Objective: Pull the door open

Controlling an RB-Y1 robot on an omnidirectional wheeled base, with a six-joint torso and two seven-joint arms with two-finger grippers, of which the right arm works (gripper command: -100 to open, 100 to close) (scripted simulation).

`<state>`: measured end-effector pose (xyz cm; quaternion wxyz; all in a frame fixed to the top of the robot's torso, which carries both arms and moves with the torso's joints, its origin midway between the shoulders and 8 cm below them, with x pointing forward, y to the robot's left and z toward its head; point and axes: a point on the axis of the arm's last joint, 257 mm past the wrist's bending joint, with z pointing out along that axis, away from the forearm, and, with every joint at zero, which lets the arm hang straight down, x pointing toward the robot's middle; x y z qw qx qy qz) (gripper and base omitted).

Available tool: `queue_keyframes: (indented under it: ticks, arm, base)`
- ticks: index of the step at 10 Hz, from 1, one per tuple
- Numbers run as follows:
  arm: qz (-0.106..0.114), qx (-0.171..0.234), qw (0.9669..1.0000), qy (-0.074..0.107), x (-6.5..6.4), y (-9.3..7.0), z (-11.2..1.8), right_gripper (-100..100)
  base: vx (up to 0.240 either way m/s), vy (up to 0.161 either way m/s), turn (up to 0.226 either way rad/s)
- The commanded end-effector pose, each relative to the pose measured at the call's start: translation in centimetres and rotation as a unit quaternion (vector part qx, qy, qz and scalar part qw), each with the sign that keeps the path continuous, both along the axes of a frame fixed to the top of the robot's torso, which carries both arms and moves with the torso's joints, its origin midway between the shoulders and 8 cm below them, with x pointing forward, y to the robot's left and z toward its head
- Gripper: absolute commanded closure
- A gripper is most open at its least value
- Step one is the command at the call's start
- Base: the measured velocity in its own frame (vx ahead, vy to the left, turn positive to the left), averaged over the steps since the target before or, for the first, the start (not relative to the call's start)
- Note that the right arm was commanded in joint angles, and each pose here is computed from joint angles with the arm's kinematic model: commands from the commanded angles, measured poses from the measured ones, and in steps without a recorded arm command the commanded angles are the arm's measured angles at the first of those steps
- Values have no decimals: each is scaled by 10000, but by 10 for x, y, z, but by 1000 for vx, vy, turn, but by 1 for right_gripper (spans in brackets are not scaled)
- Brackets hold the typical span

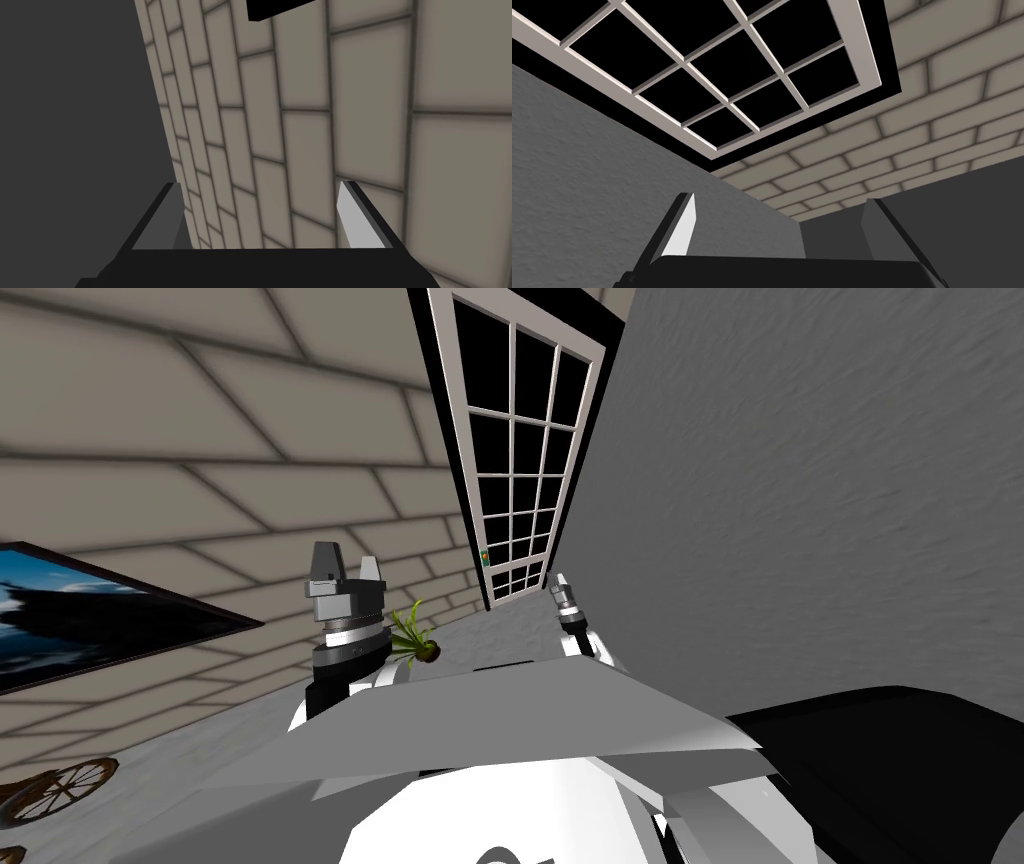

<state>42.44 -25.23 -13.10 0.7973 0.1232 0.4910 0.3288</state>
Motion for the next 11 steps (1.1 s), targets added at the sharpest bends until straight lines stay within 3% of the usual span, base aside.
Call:
queue_keyframes:
  ticks: [1,6,11]
  arm:
    - [-47,-168,9998,86,4,2,-13,-100]
    - [-155,-661,9971,358,14,7,-53,-100]
    - [-222,-1152,9912,615,21,12,-92,-100]
  base:
    - [103,64,2]
    - [98,57,2]
    - [98,61,2]
